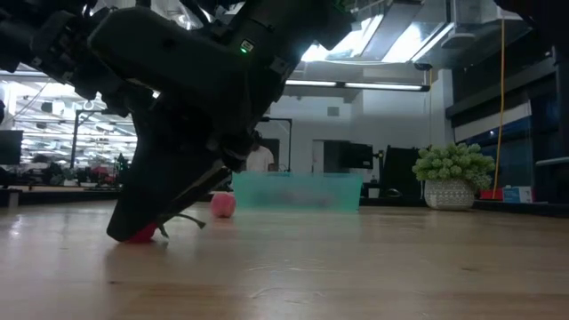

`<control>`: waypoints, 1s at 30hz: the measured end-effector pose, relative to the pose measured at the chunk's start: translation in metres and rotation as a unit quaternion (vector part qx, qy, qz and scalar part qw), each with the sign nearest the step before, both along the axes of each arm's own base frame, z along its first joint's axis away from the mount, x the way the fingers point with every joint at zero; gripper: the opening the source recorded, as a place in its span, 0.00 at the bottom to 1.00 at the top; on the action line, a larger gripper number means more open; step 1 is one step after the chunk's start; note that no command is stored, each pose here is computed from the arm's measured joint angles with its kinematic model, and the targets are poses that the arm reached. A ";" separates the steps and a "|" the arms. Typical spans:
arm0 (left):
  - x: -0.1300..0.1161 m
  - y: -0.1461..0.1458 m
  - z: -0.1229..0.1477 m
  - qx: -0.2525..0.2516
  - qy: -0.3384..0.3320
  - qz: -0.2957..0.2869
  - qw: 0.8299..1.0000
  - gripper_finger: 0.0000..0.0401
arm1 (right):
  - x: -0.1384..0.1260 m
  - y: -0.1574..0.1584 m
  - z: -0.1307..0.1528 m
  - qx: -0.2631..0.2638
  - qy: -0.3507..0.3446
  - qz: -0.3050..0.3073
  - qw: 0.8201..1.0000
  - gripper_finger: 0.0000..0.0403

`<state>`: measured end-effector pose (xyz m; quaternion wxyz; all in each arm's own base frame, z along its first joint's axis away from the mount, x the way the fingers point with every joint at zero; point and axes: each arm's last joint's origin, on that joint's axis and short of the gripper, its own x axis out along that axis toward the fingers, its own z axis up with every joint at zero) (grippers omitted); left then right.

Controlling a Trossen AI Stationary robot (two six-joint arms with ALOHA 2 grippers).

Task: Pick and placing Produce into tupperware
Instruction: Put the strawberry into the blue basket

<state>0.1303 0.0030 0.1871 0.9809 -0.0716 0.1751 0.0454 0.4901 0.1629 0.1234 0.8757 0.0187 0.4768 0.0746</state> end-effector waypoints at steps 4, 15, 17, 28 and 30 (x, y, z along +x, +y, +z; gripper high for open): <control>0.000 0.000 0.000 0.000 0.000 0.000 1.000 0.49 | 0.000 0.000 0.000 0.011 0.003 -0.017 1.000 0.29; 0.000 0.000 -0.001 0.000 0.005 0.000 1.000 0.49 | -0.016 -0.035 0.052 -0.081 0.058 -0.054 0.994 0.29; 0.000 0.000 -0.001 0.002 0.008 -0.001 1.000 0.49 | -0.021 -0.045 0.076 -0.097 0.053 -0.068 0.992 0.29; -0.001 0.000 -0.002 0.024 0.011 -0.010 1.000 0.49 | -0.060 -0.095 0.176 -0.185 0.002 -0.081 0.979 0.29; -0.001 0.000 -0.001 0.024 0.011 -0.010 1.000 0.49 | -0.067 -0.110 0.188 -0.196 0.000 -0.098 0.976 0.29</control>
